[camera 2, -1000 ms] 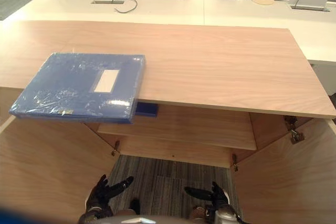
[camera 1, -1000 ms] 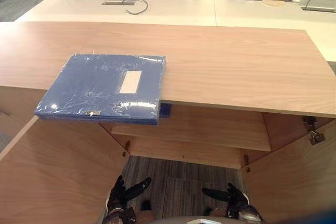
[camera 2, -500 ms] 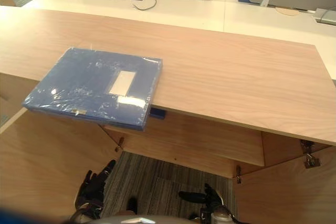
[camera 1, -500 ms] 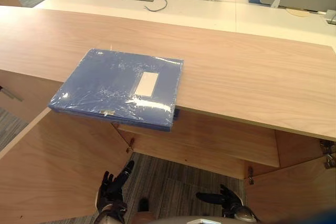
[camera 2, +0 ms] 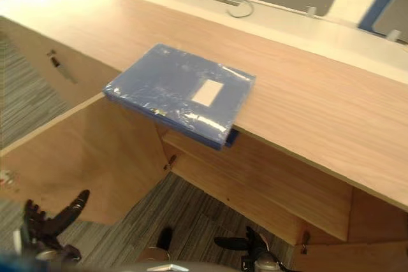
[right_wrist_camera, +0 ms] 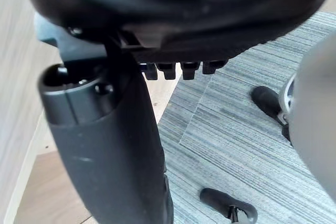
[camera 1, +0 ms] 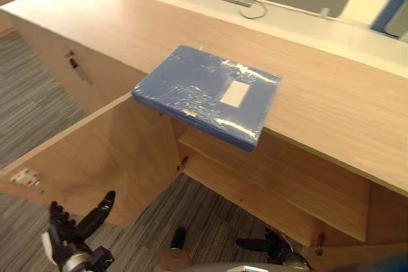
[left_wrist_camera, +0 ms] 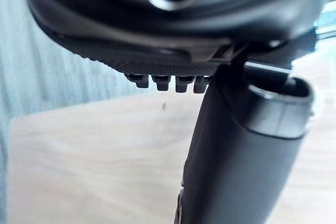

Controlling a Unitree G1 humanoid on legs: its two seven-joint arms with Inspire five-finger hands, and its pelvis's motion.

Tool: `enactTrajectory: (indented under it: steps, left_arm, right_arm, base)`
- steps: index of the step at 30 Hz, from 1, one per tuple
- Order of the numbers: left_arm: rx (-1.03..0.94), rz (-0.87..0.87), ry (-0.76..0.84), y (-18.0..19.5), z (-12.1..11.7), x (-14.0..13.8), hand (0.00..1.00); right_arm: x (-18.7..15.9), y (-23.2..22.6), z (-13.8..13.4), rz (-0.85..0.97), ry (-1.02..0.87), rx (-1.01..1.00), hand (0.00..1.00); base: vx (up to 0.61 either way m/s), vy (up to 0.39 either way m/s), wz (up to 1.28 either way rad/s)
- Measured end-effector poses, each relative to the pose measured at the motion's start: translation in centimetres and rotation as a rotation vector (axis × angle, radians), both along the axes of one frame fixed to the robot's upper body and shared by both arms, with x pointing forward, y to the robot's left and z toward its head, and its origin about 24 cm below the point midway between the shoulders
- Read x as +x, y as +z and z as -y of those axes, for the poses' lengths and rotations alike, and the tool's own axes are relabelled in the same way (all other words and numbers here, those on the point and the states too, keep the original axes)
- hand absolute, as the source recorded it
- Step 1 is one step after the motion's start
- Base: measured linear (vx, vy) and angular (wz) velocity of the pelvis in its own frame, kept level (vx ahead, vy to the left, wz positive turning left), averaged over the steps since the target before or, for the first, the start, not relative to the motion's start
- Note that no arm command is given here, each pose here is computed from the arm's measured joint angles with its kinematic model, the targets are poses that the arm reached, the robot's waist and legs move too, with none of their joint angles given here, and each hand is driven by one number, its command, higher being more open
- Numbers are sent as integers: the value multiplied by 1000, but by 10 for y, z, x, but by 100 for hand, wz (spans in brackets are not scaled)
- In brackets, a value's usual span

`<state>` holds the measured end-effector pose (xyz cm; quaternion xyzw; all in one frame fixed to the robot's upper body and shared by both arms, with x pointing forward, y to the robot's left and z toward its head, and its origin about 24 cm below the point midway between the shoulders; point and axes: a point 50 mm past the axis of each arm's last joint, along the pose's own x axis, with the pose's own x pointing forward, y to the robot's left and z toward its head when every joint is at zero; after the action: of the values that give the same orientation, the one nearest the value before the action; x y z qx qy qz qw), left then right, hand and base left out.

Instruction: Walk over to the cabinet, pick up the folder, carry it to the office cabinet, place the folder inside the office cabinet, then close the office cabinet door

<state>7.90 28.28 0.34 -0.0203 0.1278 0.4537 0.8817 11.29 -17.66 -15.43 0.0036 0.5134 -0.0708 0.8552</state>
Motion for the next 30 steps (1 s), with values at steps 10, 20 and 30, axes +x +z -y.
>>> enactTrajectory:
  steps: [10,20,30]
  left_arm:
    - [811,-17,206,109,-2,2,100]
    - [1133,268,-94,153,60,40,100]
    - [1359,496,-587,168,104,58,100]
  right_arm:
    - [17,5,-3,56,1,-64,100]
    - [31,5,-21,73,165,-90,100]
    - [25,2,-14,36,228,-106,100]
  base:
    - [1,-10,23]
    - [-16,6,-6]
    - [-1,15,-18]
